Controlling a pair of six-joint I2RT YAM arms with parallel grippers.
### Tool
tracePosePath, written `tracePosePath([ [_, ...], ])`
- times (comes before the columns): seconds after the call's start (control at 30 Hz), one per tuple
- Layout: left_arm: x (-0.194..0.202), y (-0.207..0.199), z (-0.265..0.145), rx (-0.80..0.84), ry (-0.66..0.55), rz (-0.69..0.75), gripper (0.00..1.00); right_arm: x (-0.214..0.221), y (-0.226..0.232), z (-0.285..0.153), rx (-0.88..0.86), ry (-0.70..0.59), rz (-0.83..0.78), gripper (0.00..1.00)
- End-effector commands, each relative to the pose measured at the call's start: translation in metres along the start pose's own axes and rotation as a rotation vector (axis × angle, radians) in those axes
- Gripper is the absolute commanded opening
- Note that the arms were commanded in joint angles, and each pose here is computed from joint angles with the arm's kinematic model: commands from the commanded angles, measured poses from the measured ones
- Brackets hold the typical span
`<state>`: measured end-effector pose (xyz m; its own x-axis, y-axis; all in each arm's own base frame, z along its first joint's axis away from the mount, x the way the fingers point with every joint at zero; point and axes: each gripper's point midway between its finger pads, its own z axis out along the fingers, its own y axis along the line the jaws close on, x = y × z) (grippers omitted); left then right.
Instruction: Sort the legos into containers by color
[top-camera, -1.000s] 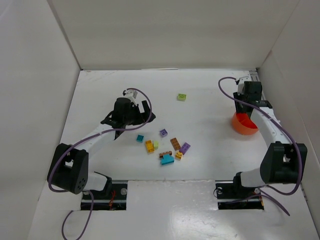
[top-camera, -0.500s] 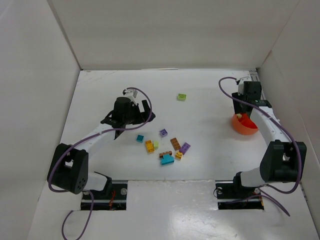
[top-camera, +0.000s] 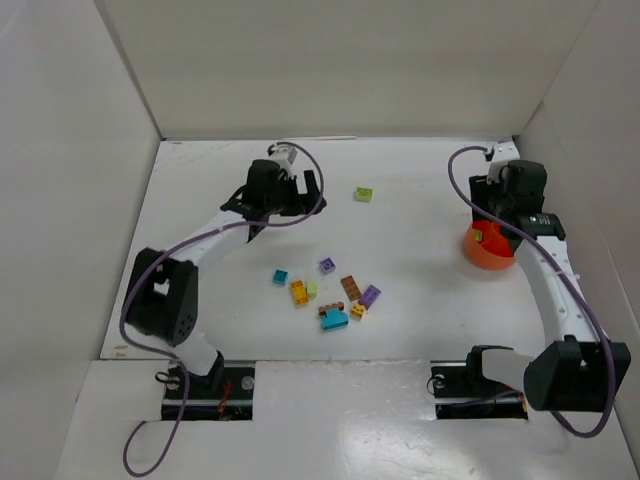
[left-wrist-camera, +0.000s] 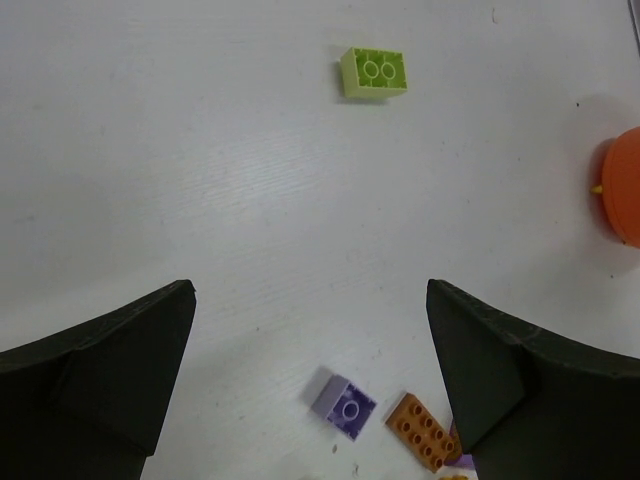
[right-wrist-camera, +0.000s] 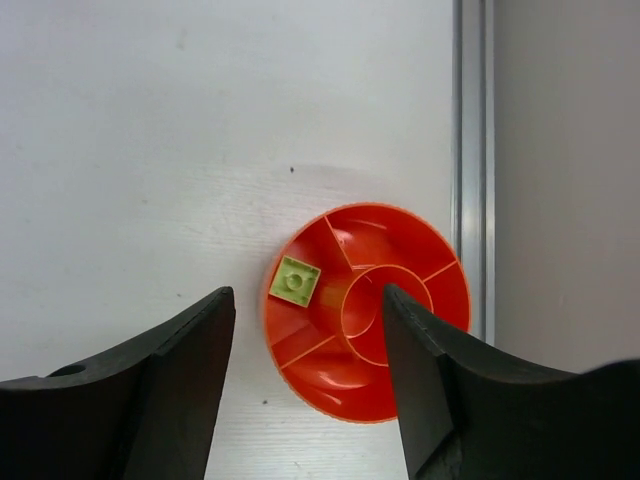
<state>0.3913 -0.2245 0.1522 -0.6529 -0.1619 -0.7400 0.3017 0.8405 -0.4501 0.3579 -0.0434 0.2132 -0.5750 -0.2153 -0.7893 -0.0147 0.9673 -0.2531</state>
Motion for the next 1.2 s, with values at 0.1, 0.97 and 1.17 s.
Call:
tracePosePath([
  [0.1, -0.023, -0.038, 0.071, 0.08, 0.045, 0.13, 1.0, -0.016, 0.023, -0.023, -0.134, -0.108, 0.04, 0.67],
  [0.97, 0.004, -0.058, 0.216, -0.196, 0.09, 0.203, 0.86, 0.006, 0.035, -0.003, -0.186, -0.035, 0.058, 0.67],
  [1.17, 0.013, -0.064, 0.225, -0.146, 0.102, 0.187, 0.75, 0.007, 0.035, -0.002, -0.186, -0.035, 0.058, 0.67],
])
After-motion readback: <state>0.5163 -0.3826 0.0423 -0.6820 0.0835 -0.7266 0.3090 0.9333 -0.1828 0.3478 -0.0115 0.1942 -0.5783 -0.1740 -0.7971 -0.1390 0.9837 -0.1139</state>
